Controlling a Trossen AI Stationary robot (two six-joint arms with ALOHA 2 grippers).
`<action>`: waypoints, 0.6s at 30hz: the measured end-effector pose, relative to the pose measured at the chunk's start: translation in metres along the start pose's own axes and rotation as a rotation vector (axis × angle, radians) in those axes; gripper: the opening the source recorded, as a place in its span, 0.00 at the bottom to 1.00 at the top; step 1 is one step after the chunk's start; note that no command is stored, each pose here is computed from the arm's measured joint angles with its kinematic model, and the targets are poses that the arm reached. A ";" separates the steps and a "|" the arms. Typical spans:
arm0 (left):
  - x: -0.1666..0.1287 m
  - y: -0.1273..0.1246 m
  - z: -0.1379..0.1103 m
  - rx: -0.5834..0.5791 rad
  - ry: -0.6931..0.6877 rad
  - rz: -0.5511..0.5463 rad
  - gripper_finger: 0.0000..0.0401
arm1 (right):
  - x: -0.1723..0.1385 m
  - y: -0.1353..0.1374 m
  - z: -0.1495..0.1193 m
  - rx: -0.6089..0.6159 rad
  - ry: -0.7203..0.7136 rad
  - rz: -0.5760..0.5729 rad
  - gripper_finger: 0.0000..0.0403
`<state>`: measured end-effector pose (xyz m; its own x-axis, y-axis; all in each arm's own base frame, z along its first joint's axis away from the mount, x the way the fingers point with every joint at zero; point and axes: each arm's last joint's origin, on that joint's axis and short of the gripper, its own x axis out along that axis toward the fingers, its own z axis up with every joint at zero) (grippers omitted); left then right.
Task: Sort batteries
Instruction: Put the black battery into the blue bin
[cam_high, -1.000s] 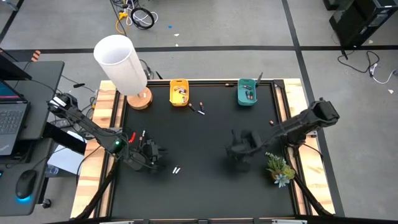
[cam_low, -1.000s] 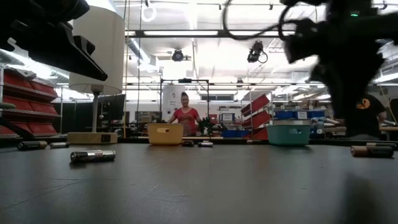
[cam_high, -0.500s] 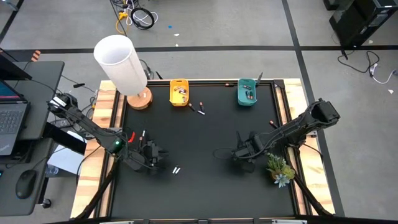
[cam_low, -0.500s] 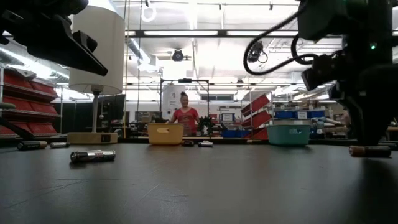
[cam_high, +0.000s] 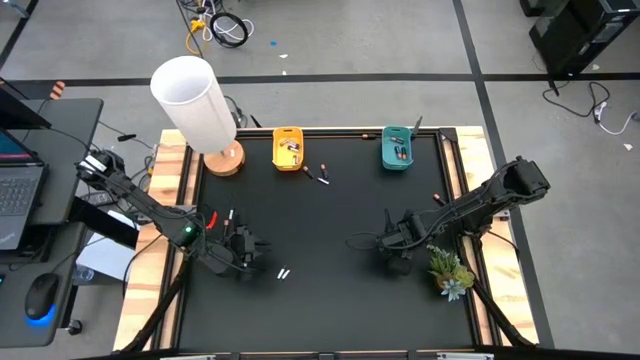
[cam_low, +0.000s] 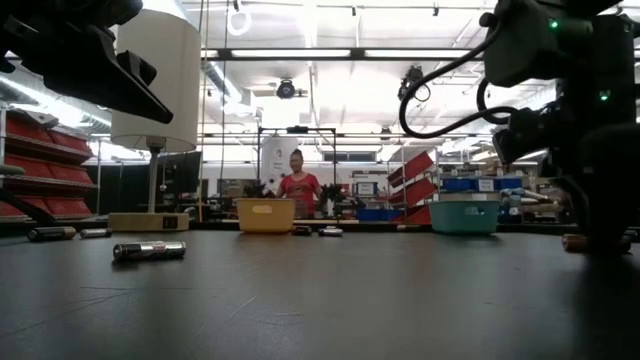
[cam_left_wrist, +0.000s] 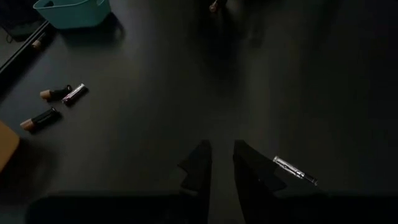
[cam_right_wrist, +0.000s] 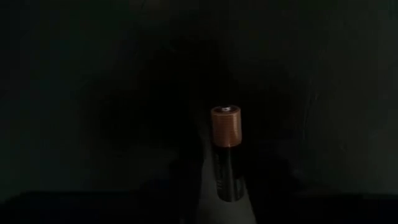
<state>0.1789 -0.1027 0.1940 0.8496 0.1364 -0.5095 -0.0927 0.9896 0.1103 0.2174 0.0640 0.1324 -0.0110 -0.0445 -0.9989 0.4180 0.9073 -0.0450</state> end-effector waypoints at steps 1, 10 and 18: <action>0.000 0.000 0.000 0.000 0.000 0.000 0.18 | 0.000 0.000 0.000 0.000 0.001 0.004 0.28; 0.000 0.000 0.000 -0.059 -0.002 -0.006 0.18 | 0.000 0.000 0.000 0.020 -0.004 0.003 0.11; 0.000 -0.002 0.005 -0.174 -0.041 -0.022 0.18 | -0.006 0.005 0.006 0.055 -0.037 -0.020 0.11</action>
<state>0.1817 -0.1045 0.1981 0.8724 0.1159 -0.4749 -0.1590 0.9859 -0.0515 0.2247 0.0662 0.1382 0.0135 -0.0784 -0.9968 0.4672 0.8819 -0.0630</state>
